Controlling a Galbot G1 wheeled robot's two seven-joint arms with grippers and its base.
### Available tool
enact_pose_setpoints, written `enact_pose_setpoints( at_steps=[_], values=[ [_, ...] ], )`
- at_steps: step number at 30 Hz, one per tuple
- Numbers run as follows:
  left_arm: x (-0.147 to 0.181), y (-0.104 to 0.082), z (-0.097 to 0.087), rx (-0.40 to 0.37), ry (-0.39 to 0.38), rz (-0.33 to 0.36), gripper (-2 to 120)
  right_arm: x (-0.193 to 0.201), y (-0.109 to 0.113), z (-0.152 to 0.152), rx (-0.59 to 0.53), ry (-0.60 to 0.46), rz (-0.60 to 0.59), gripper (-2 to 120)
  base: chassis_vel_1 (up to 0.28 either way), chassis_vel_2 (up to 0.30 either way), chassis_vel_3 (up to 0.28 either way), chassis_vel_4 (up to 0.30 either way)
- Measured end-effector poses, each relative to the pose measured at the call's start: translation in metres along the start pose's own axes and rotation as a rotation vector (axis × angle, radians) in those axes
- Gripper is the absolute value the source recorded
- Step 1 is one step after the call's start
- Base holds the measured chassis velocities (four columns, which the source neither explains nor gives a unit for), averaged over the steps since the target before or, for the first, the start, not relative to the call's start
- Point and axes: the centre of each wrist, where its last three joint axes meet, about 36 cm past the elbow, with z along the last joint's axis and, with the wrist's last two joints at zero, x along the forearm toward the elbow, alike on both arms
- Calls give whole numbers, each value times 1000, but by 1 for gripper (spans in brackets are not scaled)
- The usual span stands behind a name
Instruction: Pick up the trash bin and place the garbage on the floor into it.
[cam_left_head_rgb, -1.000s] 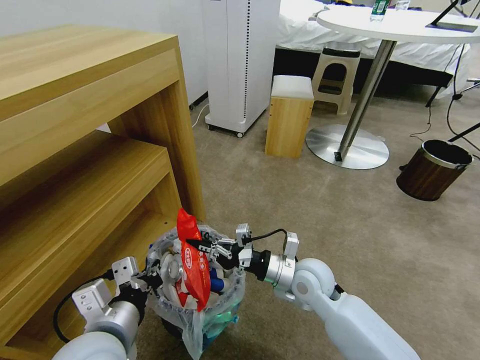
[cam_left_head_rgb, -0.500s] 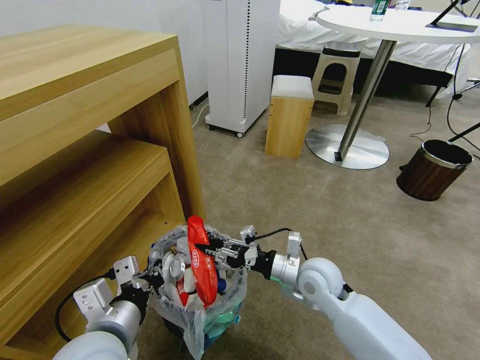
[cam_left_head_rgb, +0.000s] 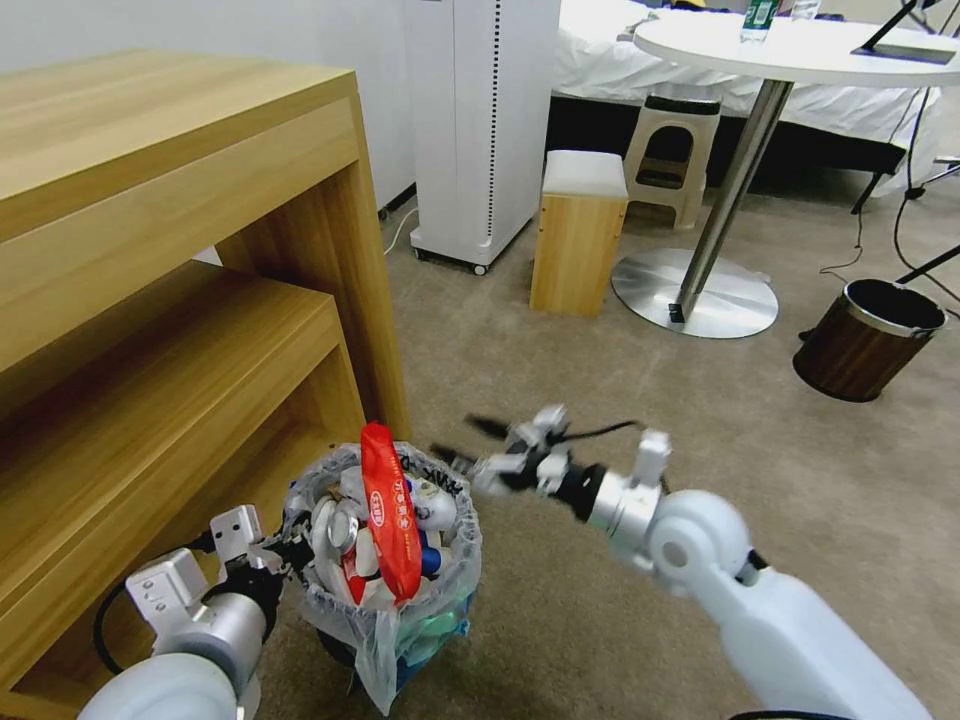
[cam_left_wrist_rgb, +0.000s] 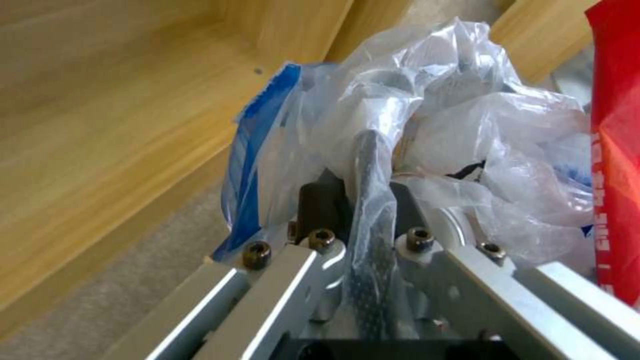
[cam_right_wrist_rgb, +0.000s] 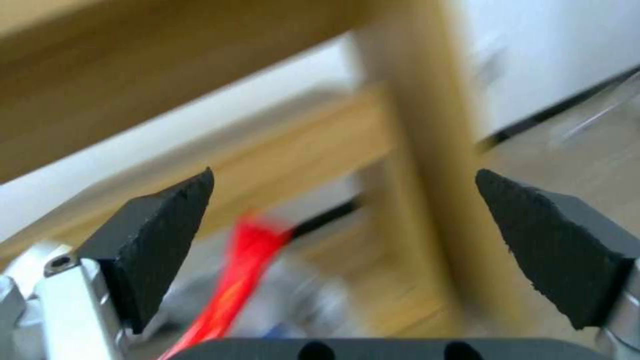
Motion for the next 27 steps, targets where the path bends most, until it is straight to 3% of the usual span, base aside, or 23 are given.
enact_pose_setpoints(
  at_steps=[3,5,9,18,27],
  values=[
    [-2,-1,-1,52,-6,6,2,10,0,-17,67,-94,120,100,0,0,0,0],
    [-9,0,2,114,-4,-1,2,28,-3,-35,183,-166,258,100,0,0,0,0],
    [-19,1,12,196,11,-1,2,51,0,-51,274,-235,390,100,0,0,0,0],
    [-47,11,39,235,-23,29,2,72,3,-56,322,-309,473,100,0,0,0,0],
    [-74,31,72,198,-86,33,2,71,5,-51,306,-310,469,100,0,0,0,0]
  ],
)
